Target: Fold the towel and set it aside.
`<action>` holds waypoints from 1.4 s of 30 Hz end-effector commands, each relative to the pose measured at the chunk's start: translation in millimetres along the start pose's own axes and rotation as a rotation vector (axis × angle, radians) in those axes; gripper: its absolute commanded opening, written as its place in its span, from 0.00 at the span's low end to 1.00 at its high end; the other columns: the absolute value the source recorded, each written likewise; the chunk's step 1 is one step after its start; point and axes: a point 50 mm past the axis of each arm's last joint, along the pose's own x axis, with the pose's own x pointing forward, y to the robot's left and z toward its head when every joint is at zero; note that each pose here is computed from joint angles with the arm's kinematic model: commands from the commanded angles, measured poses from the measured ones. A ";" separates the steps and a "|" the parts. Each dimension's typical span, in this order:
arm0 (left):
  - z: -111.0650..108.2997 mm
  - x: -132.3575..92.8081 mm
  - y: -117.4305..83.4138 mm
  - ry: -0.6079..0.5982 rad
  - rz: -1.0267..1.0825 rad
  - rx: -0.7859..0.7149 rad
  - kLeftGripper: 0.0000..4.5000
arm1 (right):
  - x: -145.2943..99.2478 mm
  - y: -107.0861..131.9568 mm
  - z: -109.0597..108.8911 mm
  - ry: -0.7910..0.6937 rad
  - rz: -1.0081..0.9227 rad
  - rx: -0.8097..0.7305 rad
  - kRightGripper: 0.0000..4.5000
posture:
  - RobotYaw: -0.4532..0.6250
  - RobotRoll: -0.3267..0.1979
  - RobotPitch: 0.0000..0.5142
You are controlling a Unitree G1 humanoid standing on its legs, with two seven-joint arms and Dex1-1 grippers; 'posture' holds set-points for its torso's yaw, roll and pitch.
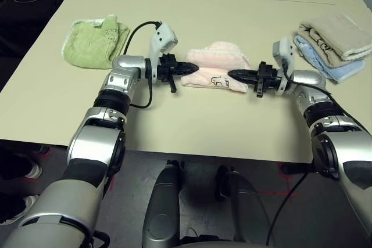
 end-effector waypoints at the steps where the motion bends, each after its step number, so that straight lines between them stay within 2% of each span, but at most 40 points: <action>1: 15.6 7.7 -0.1 -0.065 0.003 -0.004 0.00 | -3.0 -4.2 5.2 -0.028 -0.053 -0.005 0.00 | 0.56 0.62 0.51; 11: 13.3 20.7 -5.2 -0.063 -0.011 -0.025 0.00 | 16.0 -2.5 -6.7 0.005 -0.164 0.013 0.00 | 0.55 0.62 0.51; 19: 9.3 12.6 -9.1 -0.054 -0.046 -0.029 0.00 | 19.7 -1.3 -10.1 -0.007 -0.189 0.031 0.00 | 0.55 0.62 0.51; 31: -31.4 10.0 -4.3 0.055 0.118 -0.075 0.00 | 20.3 0.2 -11.2 0.022 -0.175 0.002 0.00 | 0.54 0.62 0.51; 38: -58.7 19.3 -9.0 0.141 0.177 -0.153 0.00 | 23.6 7.5 -35.5 0.162 -0.198 0.052 0.00 | 0.53 0.62 0.51; 42: -62.2 24.0 -9.0 0.153 0.213 -0.161 0.00 | 23.2 12.6 -48.3 0.191 -0.225 0.091 0.00 | 0.53 0.62 0.51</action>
